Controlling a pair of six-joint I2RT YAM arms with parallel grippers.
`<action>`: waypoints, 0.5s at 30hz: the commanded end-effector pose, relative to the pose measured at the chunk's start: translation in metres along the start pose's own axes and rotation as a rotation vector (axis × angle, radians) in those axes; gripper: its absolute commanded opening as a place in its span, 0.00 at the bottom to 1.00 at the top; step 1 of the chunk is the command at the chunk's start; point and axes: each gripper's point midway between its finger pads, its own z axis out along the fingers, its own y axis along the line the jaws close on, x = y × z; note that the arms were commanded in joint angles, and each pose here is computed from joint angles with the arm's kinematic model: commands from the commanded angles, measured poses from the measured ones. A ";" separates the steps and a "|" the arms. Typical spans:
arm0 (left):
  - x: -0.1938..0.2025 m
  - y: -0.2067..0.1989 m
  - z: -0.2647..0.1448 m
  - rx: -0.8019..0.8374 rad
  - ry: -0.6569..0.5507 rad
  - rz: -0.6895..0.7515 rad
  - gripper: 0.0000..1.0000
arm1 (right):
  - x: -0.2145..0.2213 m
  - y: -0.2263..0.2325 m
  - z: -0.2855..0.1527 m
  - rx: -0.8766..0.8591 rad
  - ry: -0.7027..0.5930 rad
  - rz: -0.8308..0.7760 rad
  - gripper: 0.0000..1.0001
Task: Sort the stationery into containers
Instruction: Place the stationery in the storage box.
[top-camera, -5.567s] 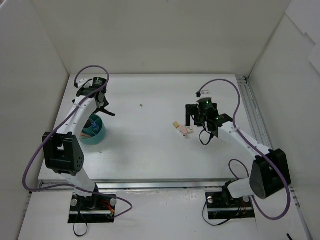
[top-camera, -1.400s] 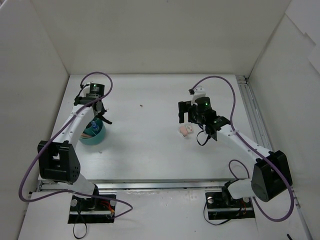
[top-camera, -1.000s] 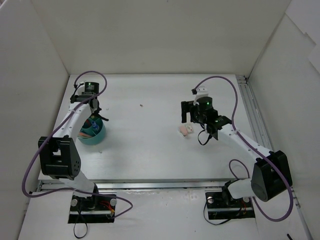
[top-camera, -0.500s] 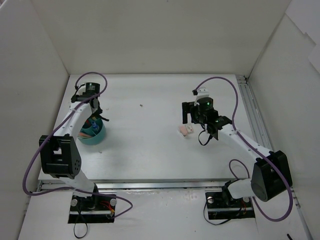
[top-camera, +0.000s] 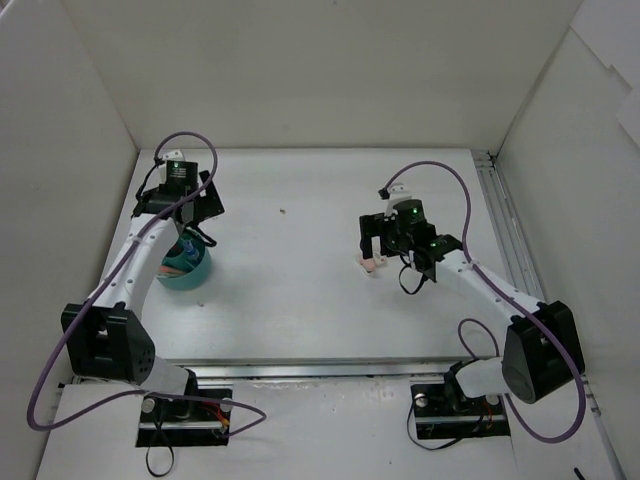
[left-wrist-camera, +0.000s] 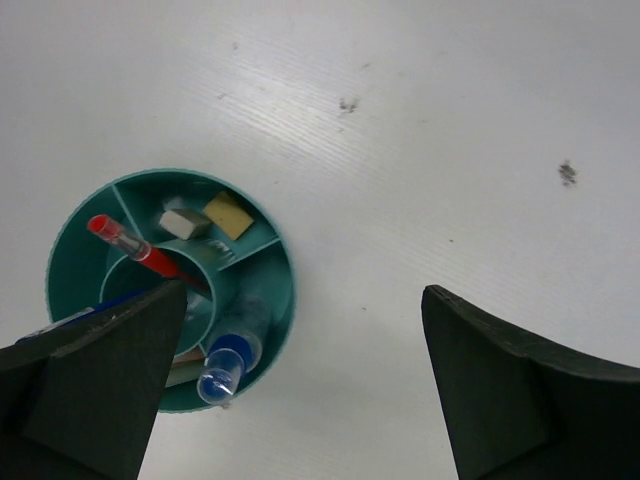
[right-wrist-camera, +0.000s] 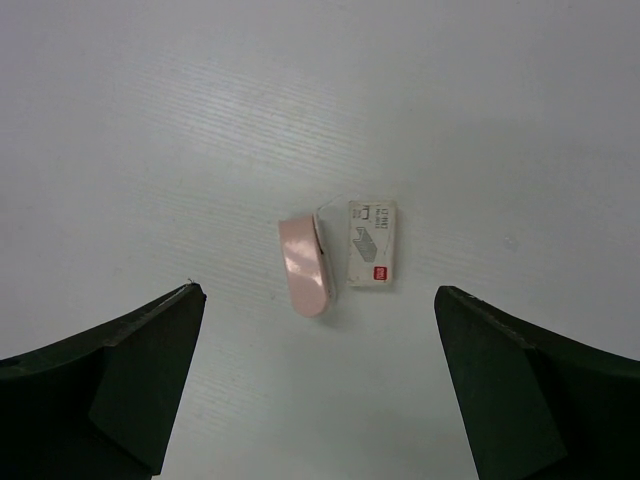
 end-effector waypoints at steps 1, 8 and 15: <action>-0.031 -0.032 -0.038 0.183 -0.135 0.047 1.00 | 0.004 0.023 0.008 -0.138 0.030 -0.033 0.98; -0.016 -0.060 -0.077 0.381 -0.193 0.153 1.00 | 0.033 0.027 0.040 -0.141 0.157 -0.028 0.90; 0.000 -0.056 -0.088 0.411 -0.207 0.167 1.00 | 0.052 0.038 0.062 -0.127 0.231 -0.067 0.68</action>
